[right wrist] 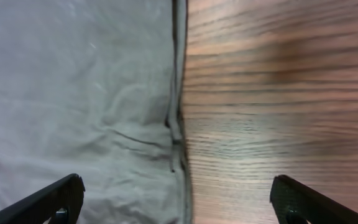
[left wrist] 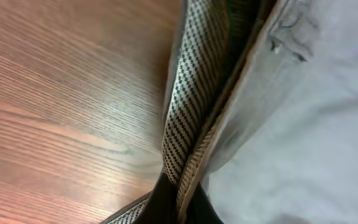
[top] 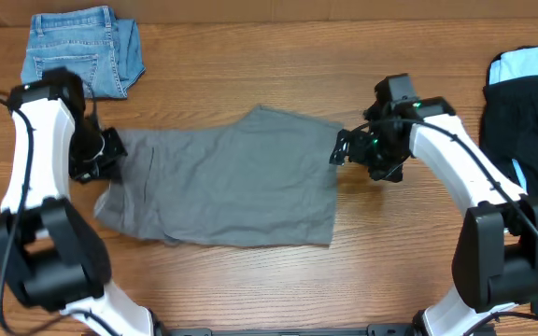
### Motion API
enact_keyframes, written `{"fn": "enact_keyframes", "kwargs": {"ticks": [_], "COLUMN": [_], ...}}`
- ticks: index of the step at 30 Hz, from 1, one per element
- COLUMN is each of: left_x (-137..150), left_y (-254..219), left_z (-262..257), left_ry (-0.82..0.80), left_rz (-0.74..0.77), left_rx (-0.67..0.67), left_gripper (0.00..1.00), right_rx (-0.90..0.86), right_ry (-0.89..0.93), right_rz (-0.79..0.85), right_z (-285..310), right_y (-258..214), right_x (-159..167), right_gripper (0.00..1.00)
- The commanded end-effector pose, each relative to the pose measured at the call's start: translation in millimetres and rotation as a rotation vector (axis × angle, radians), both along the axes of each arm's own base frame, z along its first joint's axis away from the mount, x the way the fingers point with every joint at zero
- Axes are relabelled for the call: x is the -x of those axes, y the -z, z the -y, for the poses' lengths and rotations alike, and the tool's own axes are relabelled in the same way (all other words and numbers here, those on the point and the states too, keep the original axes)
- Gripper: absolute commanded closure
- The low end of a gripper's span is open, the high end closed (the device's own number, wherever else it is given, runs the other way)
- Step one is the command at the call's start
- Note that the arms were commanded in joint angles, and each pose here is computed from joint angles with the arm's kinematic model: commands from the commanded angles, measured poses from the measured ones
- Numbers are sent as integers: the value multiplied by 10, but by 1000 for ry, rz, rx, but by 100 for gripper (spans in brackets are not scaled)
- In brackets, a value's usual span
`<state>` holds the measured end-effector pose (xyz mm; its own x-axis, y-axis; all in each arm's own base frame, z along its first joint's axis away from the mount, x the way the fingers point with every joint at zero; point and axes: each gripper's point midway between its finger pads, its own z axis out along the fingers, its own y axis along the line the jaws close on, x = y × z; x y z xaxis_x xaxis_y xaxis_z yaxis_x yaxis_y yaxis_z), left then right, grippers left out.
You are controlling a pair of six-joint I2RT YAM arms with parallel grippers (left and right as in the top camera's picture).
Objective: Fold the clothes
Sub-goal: 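Lift the trousers' left half with the left gripper and fold it rightward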
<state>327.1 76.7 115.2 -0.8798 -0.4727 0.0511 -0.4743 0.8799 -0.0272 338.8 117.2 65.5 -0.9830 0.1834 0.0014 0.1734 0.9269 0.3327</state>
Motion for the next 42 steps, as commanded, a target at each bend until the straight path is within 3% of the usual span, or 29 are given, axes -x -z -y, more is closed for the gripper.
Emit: {"fn": "enact_keyframes", "kwargs": {"ticks": [1, 12, 21, 38, 41, 42], "left_x": [-41, -15, 119, 186, 163, 159], "left_y": [-384, -584, -636, -31, 58, 94], "left_z": [243, 1589, 2663, 3183, 3263, 3281], "left_ry": [14, 235, 449, 563, 588, 593], "left_rz": [99, 173, 266, 170, 169, 165], "left_rx": [-36, 95, 152, 138, 146, 145], "left_gripper": [96, 96, 96, 96, 86, 76], "right_rx": [-54, -109, -107, -105, -105, -103], "right_ry": [-8, -24, -31, 24, 46, 54], "right_rz": [-1, 1, -21, -58, -75, -83], "right_z": [-138, -418, -426, -233, -160, -123], "right_y": [25, 219, 312, 318, 318, 313], "right_x": [83, 181, 268, 277, 287, 293], "right_gripper": [0, 6, 2, 0, 0, 0]}}
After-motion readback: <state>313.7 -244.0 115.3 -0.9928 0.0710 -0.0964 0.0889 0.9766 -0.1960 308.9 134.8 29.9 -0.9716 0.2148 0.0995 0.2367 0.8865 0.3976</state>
